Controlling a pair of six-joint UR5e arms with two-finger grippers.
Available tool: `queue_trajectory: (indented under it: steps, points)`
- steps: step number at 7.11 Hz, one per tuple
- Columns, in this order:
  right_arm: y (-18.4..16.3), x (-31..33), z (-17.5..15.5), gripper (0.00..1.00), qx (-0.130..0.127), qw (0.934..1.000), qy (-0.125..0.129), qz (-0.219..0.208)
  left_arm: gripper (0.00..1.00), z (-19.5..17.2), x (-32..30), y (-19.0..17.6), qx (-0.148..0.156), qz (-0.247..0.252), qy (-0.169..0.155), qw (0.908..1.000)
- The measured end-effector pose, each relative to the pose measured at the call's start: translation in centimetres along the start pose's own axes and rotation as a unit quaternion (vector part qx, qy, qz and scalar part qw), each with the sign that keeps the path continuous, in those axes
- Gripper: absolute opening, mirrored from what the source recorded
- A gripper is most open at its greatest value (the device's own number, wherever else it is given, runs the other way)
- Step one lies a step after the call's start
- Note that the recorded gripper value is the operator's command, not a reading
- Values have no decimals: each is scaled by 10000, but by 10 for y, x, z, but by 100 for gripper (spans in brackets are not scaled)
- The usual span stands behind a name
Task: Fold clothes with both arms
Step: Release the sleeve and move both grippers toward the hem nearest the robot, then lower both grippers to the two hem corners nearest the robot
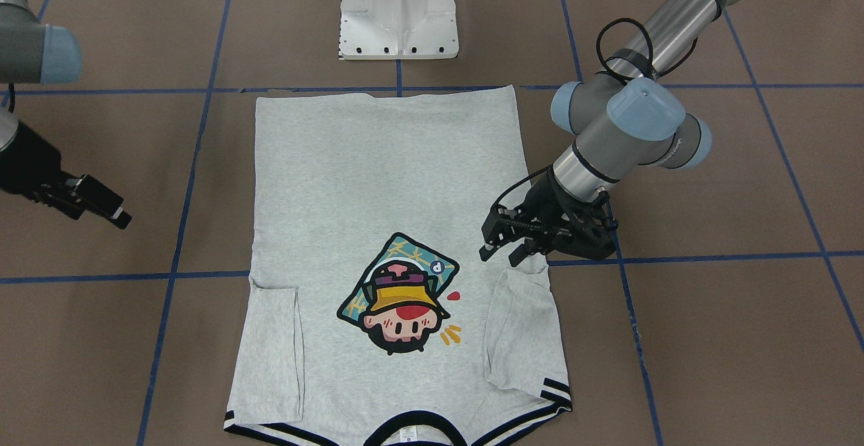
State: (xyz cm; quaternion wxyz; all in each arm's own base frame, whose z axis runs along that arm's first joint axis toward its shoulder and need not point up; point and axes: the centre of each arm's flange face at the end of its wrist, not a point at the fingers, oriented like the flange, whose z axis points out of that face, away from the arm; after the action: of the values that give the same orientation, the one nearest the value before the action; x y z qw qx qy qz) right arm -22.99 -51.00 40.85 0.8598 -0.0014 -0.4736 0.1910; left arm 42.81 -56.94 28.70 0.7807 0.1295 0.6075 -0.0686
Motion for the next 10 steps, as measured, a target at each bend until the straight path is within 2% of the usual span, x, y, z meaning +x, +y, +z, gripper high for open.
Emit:
queue_trajectory:
  steps: [1,2,5,8,10]
  points:
    - [49,-7,-1,100,-58,9994,-29,342,62,-27,-3,21,-169,-28,143,9998]
    - [90,-16,4,100,-48,9980,-25,635,68,-49,-5,38,-290,-102,237,9992]
    - [200,-41,52,100,597,9921,43,1103,69,-101,-12,73,-356,-280,415,9981]
    - [271,-43,78,100,844,9857,-10,1458,70,-113,-12,83,-367,-256,473,9979]
    - [317,-34,97,100,760,9856,101,1507,70,-116,-10,84,-359,-246,489,9979]
